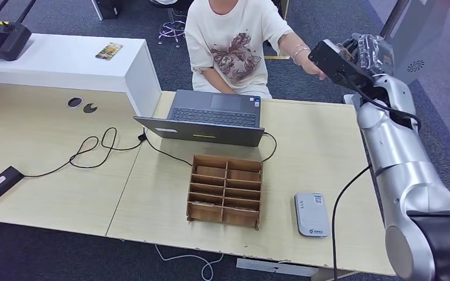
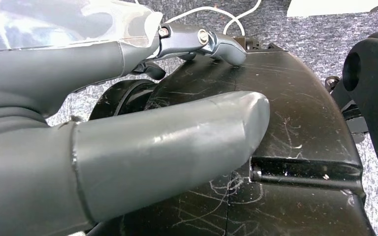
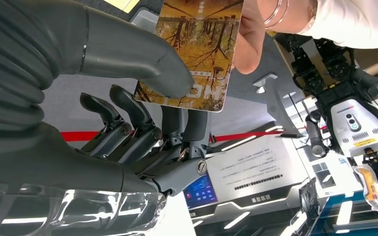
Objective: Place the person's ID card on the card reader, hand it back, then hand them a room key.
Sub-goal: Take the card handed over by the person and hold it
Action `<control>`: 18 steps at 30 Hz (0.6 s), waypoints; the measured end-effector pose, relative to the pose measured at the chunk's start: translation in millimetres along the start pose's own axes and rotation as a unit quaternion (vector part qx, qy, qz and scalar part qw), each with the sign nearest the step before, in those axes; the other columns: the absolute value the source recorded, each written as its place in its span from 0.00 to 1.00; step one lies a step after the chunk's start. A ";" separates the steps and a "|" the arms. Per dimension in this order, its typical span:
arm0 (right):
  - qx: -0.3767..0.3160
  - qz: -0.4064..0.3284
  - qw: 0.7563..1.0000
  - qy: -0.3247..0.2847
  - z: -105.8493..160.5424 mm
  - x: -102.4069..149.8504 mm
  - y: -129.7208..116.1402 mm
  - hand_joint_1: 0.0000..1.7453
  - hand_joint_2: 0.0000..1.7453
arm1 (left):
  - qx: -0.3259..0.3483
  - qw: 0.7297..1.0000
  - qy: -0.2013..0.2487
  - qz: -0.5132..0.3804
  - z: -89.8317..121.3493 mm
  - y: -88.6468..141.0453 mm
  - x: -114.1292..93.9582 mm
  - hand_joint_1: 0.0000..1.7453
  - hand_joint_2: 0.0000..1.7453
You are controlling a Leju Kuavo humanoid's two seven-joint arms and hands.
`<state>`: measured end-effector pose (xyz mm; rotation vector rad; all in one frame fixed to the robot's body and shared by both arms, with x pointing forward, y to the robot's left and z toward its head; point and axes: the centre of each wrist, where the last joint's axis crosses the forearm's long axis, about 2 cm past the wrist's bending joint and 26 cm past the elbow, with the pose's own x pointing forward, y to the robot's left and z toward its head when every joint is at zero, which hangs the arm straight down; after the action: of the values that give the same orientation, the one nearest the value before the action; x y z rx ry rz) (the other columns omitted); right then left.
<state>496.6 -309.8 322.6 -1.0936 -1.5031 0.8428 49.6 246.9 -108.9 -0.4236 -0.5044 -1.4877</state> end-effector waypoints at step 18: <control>-0.018 -0.092 0.995 -0.029 -0.9 -5.5 -4.1 1.00 1.00 | 0.006 1.000 0.003 -0.002 -0.4 -2.4 0.3 0.00 0.00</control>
<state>496.8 -316.3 324.8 -0.9468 -1.6453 0.7263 47.2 246.3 -109.1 -0.4080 -0.5106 -1.4893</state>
